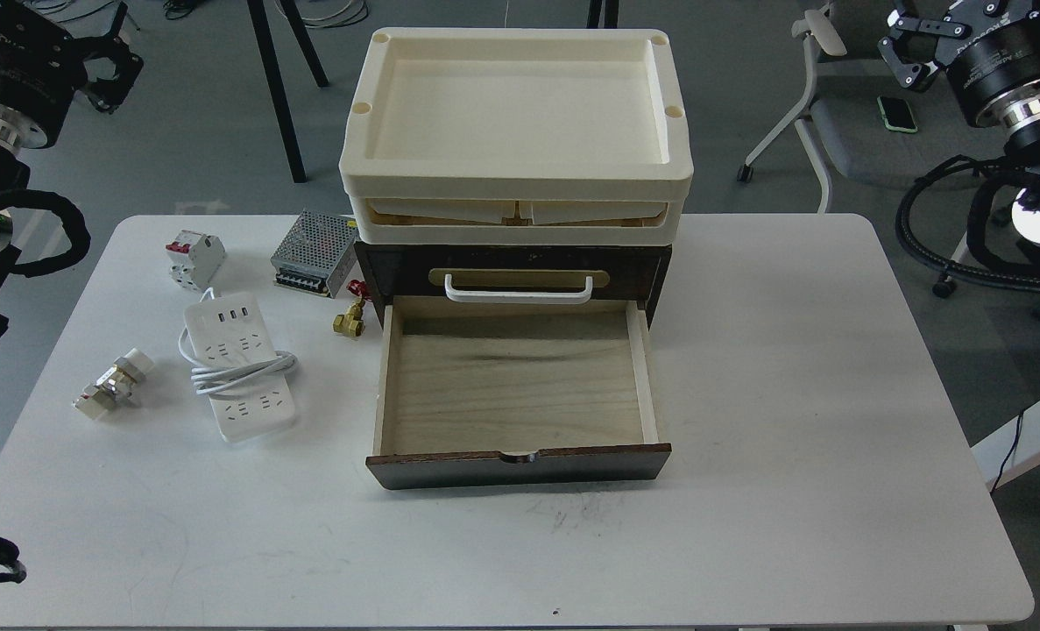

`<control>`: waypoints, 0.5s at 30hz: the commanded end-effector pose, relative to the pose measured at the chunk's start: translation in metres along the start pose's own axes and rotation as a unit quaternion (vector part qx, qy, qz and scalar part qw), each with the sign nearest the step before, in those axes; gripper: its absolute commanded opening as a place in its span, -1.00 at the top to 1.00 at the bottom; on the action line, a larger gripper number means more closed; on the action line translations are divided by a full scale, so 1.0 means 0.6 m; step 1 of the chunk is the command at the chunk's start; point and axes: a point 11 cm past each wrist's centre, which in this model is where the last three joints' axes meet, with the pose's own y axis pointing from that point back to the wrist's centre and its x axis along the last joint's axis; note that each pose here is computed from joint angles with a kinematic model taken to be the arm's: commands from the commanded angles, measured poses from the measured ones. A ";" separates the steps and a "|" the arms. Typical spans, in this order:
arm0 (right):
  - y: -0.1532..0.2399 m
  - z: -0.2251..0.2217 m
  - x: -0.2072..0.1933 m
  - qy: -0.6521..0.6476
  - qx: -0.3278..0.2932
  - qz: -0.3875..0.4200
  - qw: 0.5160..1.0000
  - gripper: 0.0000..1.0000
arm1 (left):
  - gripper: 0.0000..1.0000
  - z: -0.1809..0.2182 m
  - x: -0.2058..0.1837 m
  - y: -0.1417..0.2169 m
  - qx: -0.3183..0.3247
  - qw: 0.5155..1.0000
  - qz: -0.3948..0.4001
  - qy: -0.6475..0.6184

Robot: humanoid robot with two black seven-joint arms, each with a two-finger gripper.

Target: Put charging cable into cabinet

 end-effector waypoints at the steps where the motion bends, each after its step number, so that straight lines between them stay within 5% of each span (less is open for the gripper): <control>1: 0.002 -0.001 0.002 -0.001 0.001 0.001 1.000 -1.00 | -1.00 -0.006 -0.001 0.000 0.001 1.000 0.000 0.003; 8: 0.004 -0.003 0.005 -0.001 0.002 0.003 1.000 -1.00 | -1.00 0.023 0.028 0.007 -0.036 0.998 0.031 0.028; 11: 0.006 -0.013 0.009 0.003 0.004 0.004 1.000 -1.00 | -1.00 -0.021 0.004 -0.007 -0.043 0.996 0.023 0.078; 15: 0.009 -0.026 0.012 0.006 0.007 0.002 1.000 -1.00 | -1.00 -0.018 -0.001 -0.002 -0.124 0.983 0.027 0.132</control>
